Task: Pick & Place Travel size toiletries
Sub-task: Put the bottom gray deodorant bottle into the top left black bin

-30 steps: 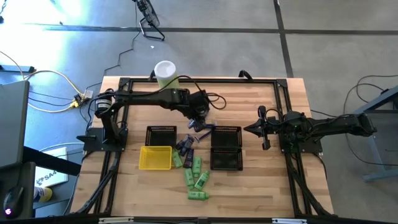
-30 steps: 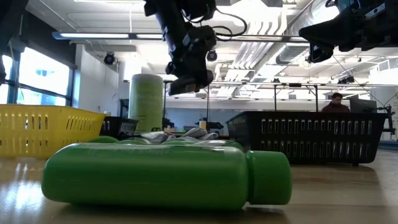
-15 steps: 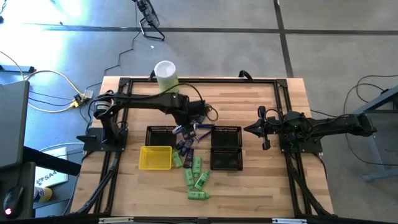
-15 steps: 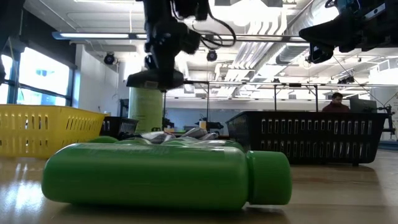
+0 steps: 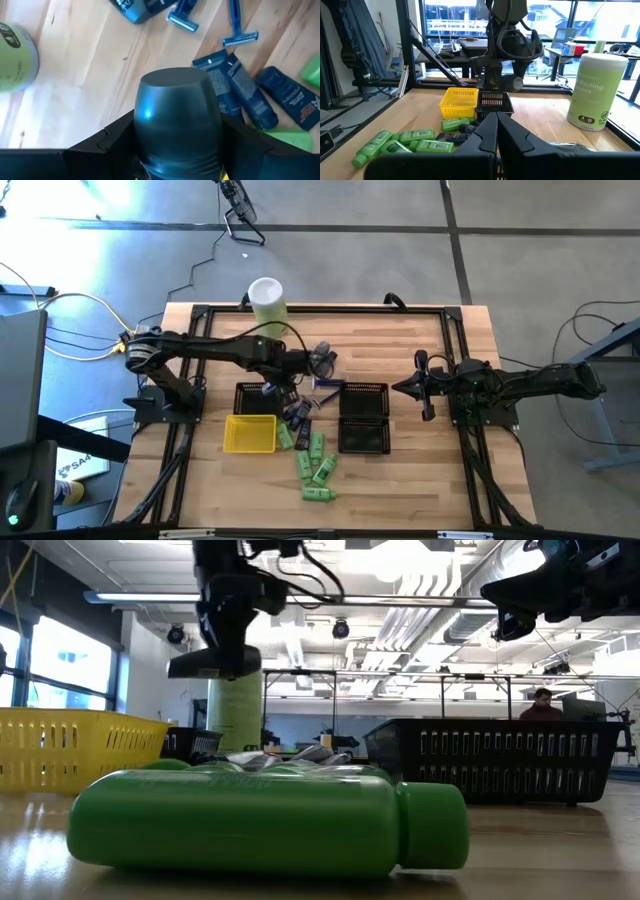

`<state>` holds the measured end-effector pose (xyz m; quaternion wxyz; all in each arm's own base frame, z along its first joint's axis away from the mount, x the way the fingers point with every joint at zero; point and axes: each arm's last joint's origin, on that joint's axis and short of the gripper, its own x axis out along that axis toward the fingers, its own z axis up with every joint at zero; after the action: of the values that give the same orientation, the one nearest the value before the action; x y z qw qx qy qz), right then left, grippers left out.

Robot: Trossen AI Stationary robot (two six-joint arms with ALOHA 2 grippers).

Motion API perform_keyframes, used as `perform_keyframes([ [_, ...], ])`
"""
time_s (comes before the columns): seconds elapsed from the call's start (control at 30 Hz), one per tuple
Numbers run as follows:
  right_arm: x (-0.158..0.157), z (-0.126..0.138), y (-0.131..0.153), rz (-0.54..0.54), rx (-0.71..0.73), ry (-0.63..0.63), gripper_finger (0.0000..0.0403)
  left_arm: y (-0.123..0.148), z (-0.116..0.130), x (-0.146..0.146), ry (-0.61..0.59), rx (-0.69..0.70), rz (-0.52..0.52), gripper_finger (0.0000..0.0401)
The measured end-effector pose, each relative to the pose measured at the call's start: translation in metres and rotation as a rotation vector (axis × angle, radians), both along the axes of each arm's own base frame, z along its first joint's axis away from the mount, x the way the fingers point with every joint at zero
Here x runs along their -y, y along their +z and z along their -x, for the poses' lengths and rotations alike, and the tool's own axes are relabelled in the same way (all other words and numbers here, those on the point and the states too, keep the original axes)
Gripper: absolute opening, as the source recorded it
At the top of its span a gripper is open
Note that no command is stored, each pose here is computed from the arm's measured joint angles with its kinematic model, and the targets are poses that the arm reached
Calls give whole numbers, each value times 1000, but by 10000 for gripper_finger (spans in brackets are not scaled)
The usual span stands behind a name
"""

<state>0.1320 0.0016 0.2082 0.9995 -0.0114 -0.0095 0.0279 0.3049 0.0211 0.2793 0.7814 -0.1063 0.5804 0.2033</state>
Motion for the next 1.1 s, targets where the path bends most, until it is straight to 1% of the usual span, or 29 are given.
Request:
perform_keyframes([
  [0.17, 0, 0, 0, -1, 4, 0, 2, -11, 21, 2, 26, -18, 20, 227],
  [0.23, 0, 0, 0, -3, 3, 0, 2, -16, 26, 2, 28, 7, 26, 227],
  [0.3, 0, 0, 0, -3, 3, -1, 2, -22, 36, 3, 32, -19, 30, 227],
  [0.4, 0, 0, 0, -3, 3, -1, 2, -33, 42, 3, 41, 2, 47, 227],
  [0.57, 0, 0, 0, -3, 3, -1, 2, -49, 54, 6, 29, -37, 101, 227],
  [0.73, 0, 0, 0, -3, 3, 0, 2, -66, 59, 6, 29, -54, 111, 227],
  [0.87, 0, 0, 0, -3, 3, 0, 2, -76, 58, 6, 24, -16, 120, 227],
  [1.1, 0, 0, 0, -3, 5, 0, 2, -80, 58, 6, 22, -8, 125, 227],
])
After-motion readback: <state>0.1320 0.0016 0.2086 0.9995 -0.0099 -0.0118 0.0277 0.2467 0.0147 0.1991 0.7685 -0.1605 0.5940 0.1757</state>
